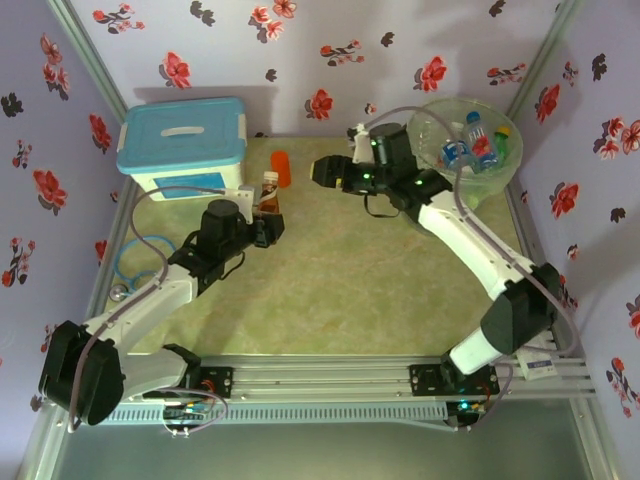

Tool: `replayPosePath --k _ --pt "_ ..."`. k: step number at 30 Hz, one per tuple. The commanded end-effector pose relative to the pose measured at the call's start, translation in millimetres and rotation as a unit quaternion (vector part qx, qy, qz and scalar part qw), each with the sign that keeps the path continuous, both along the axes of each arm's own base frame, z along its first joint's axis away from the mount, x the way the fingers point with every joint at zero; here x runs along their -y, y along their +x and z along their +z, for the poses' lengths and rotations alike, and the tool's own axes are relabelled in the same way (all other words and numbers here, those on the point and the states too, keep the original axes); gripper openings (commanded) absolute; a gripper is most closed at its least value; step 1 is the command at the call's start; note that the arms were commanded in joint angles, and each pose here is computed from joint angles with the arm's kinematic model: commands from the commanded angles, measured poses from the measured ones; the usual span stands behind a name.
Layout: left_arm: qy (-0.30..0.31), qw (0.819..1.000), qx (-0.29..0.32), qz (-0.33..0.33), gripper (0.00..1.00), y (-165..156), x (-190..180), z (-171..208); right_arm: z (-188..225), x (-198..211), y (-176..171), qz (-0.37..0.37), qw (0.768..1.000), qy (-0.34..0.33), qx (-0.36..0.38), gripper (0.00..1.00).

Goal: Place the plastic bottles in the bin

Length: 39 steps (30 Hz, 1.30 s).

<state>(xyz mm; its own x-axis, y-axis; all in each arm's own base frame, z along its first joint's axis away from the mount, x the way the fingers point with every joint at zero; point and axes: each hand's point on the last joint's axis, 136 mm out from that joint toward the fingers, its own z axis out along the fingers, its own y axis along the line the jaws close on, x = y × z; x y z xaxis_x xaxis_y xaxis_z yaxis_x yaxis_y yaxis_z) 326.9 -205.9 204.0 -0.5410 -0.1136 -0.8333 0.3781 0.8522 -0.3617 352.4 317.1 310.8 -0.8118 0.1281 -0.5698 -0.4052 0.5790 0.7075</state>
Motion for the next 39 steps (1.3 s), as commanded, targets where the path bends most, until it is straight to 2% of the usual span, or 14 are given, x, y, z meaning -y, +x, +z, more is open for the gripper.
replayPosePath --k 1,6,12,17,22,23,37,39 --pt "-0.02 0.999 0.038 -0.002 0.55 2.4 7.1 16.2 13.7 -32.9 -4.1 0.043 0.997 0.061 -0.004 0.68" --pt "-0.033 0.998 0.044 -0.011 0.56 2.0 13.6 21.3 -2.7 -61.7 -6.9 0.068 0.994 0.078 -0.035 0.69" --pt "-0.044 0.997 0.049 -0.026 0.56 2.1 20.5 26.8 -12.1 -92.4 -11.6 0.095 0.99 0.089 -0.055 0.64" --pt "-0.059 0.996 0.055 -0.043 0.57 -1.8 25.6 30.4 -17.4 -102.8 -4.9 0.099 0.987 0.105 -0.067 0.59" --pt "-0.063 0.995 0.054 -0.046 0.58 -3.4 26.4 31.4 -16.2 -102.9 0.8 0.097 0.987 0.108 -0.062 0.38" --pt "-0.064 0.996 0.052 -0.046 0.58 -3.3 26.5 30.9 -15.5 -102.1 1.6 0.097 0.987 0.109 -0.062 0.36" --pt "-0.076 0.995 0.052 -0.035 0.77 -3.0 22.5 32.1 -13.1 -78.8 16.0 0.064 0.99 0.113 -0.055 0.23" --pt "-0.077 0.995 0.053 -0.03 0.84 -3.1 19.0 31.9 -10.9 -72.6 19.6 0.058 0.991 0.113 -0.05 0.23"
